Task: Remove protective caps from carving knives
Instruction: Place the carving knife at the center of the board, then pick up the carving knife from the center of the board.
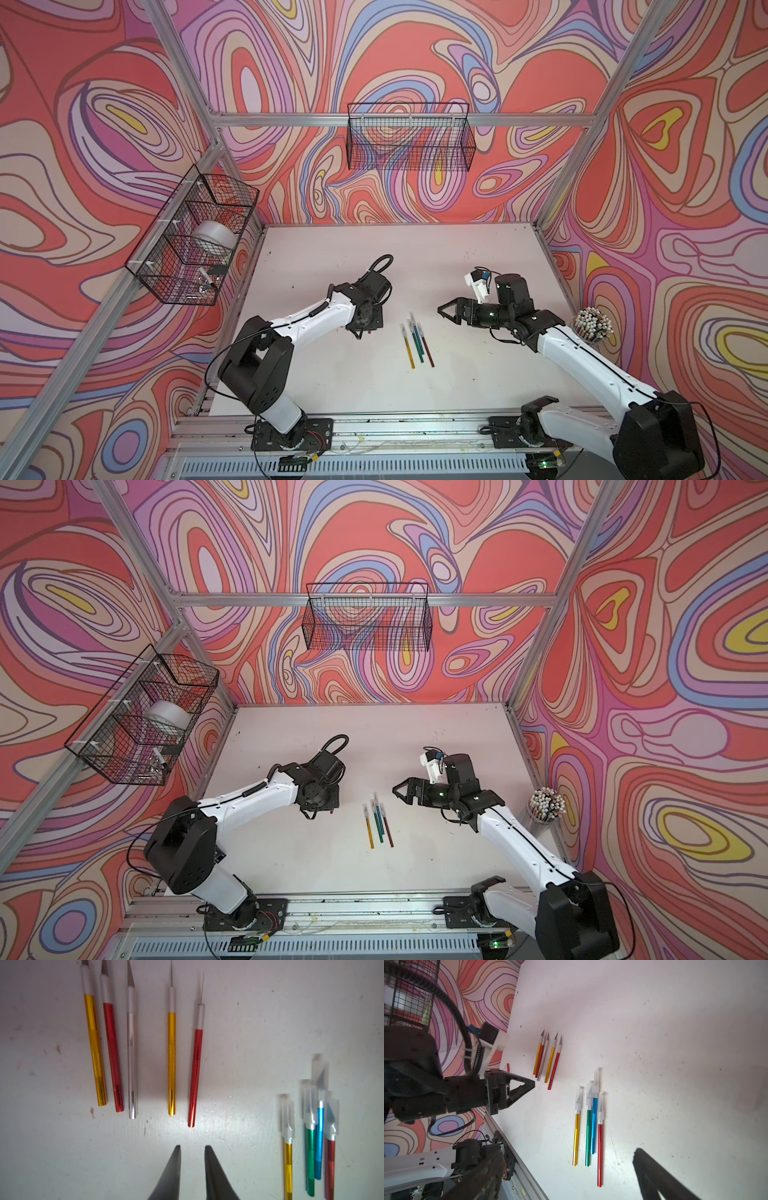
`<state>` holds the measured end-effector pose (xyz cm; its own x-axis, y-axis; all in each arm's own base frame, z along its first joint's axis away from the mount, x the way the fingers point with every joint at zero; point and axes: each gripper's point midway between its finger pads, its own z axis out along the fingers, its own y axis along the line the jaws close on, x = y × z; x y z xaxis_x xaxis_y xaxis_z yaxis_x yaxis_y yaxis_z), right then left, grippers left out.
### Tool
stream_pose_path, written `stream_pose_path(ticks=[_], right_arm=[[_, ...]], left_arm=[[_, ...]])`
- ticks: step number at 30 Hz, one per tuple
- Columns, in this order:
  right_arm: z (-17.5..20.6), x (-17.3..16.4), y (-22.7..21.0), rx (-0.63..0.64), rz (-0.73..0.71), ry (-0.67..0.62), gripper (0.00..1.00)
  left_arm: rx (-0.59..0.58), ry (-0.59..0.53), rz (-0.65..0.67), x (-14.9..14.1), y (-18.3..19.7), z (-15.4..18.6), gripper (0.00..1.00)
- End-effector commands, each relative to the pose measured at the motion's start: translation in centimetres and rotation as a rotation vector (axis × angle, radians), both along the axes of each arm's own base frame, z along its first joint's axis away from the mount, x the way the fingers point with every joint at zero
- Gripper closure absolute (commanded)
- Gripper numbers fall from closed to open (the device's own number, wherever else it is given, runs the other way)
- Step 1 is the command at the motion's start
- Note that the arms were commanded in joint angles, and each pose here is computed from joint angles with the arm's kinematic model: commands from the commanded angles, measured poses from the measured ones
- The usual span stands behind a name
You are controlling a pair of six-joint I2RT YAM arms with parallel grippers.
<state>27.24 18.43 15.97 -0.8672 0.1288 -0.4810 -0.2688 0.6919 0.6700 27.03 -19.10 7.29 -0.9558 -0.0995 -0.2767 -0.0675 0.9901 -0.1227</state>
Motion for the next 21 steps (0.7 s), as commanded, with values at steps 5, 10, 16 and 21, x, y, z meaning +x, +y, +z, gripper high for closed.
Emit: stream_pose_path(ticks=[5,10,16,21], right_arm=[[0.8,0.0,-0.3,-0.024,0.006,-0.013,0.02],[0.9,-0.4,-0.4,-0.041,0.017,-0.004,0.03],[0.5,-0.7,-1.2,-0.087,-0.002,0.008,0.03],[0.1,-0.8,-1.4,-0.103,-0.01,0.014,0.03]], left_arm=[[-0.092,0.037,0.056,-4.6,-1.8,0.6,0.74],[-0.142,0.024,0.049,-5.9,-4.2,0.7,0.74],[-0.191,0.014,0.029,-6.4,-7.0,0.7,0.73],[-0.209,0.023,0.021,-6.5,-8.8,0.1,0.73]])
